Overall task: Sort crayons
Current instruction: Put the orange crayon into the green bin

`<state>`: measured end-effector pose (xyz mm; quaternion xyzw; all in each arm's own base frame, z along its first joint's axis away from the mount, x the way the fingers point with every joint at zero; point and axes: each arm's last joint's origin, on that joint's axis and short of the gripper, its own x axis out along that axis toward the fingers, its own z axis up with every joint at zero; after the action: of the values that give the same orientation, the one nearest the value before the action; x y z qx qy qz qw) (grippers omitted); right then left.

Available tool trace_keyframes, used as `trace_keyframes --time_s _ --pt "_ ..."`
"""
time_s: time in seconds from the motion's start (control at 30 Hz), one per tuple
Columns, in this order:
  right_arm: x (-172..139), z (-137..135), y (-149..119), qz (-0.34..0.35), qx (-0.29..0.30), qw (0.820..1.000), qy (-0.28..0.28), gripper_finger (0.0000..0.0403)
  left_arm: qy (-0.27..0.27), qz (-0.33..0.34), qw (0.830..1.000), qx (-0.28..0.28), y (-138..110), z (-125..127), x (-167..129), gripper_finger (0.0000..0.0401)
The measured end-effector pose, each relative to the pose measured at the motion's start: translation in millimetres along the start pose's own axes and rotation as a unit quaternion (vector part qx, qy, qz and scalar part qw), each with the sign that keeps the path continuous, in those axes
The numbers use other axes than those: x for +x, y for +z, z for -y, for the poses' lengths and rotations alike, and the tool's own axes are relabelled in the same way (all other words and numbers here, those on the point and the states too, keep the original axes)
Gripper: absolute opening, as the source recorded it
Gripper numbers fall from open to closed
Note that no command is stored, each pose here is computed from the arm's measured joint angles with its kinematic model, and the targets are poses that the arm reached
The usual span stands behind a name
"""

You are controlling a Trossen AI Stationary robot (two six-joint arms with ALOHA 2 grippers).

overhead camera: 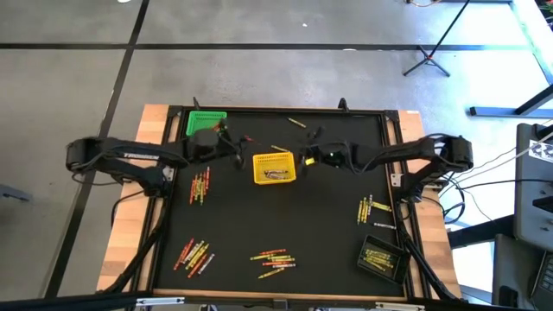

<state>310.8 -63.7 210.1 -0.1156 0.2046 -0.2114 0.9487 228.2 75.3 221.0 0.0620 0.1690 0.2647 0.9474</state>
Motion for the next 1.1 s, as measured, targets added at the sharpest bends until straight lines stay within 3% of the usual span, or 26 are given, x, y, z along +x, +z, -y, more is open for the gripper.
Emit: trace_keyframes --time_s 0.1,0.2,0.47,0.73,1.0,1.1 --pt "5 18 -11 -0.041 0.002 0.999 -0.032 0.0186 0.075 -0.094 0.993 0.022 -1 -18 -1 0.0008" --pt "12 39 -21 -0.06 0.015 0.997 -0.044 0.0186 0.141 -0.181 0.973 0.036 -9 -38 -2 0.0008" --pt "22 80 -33 -0.049 0.048 0.994 -0.083 0.0186 0.253 -0.269 0.929 -0.006 -30 -90 -7 0.0008" --pt "35 102 -40 -0.045 0.095 0.992 -0.074 0.0186 0.294 -0.333 0.895 -0.034 -56 -119 1 0.0015" --pt "59 109 -42 -0.094 0.106 0.989 -0.049 0.0186 0.285 -0.375 0.881 -0.052 -74 -125 8 0.0055" --pt "69 113 -45 -0.136 0.104 0.984 -0.044 0.0186 0.28 -0.372 0.883 -0.057 -74 -124 8 0.0077"
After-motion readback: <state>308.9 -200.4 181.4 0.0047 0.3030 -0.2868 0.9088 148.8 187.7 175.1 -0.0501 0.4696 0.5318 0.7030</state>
